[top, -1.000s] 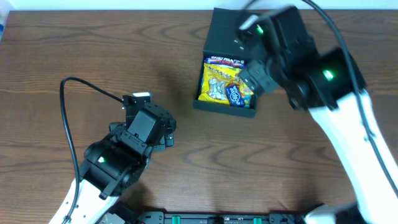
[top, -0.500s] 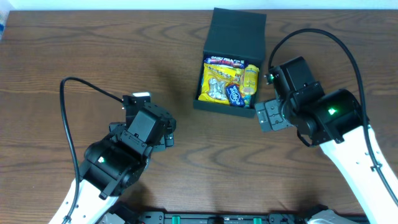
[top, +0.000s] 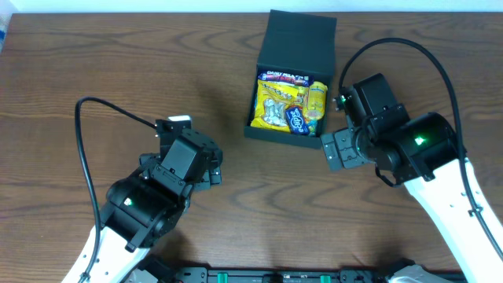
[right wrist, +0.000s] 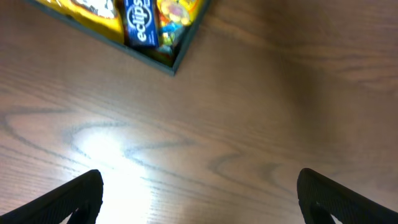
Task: Pack container
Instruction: 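Reach the left gripper up to the box's raised lid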
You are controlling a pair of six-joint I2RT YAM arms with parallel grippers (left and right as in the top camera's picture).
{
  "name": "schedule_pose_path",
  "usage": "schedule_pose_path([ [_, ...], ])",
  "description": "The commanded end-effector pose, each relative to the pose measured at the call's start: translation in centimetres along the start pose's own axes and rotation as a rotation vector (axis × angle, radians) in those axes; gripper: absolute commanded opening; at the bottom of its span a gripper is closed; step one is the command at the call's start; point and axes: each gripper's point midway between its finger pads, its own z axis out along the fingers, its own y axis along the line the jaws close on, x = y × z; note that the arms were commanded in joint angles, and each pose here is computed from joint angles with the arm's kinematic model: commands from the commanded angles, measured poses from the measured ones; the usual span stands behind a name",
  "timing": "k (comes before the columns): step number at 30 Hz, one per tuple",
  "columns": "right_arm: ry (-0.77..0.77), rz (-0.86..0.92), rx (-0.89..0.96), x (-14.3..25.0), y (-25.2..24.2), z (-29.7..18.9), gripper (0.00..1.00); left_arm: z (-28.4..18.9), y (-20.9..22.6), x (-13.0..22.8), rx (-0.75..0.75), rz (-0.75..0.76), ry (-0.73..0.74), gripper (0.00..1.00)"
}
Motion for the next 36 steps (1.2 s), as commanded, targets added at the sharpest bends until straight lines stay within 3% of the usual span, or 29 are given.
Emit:
schedule_pose_path([
  [1, 0.008, 0.022, -0.004, 0.4, -0.1, -0.3, 0.99, 0.0, -1.1, 0.3, 0.063, -0.013, 0.02, 0.95],
  [12, 0.013, 0.029, -0.003, 0.6, -0.1, -0.3, 0.99, -0.7, -2.5, 0.1, 0.143, -0.028, 0.044, 0.95],
  [17, 0.014, 0.029, -0.003, 0.6, -0.1, -0.3, 0.99, -3.1, -3.4, -4.5, 0.191, -0.099, 0.001, 0.95],
  [24, 0.014, 0.029, -0.003, 0.6, -0.1, -0.3, 0.99, -3.4, -5.0, -12.6, 0.264, -0.074, 0.032, 0.95],
  [30, 0.014, 0.029, -0.003, 0.6, -0.1, -0.3, 0.99, 0.0, -7.2, -18.0, 0.388, -0.089, 0.108, 0.96],
  [36, 0.014, 0.029, -0.003, 0.6, -0.1, -0.3, 0.99, 7.7, -9.8, -20.9, 0.562, -0.166, 0.254, 0.96],
])
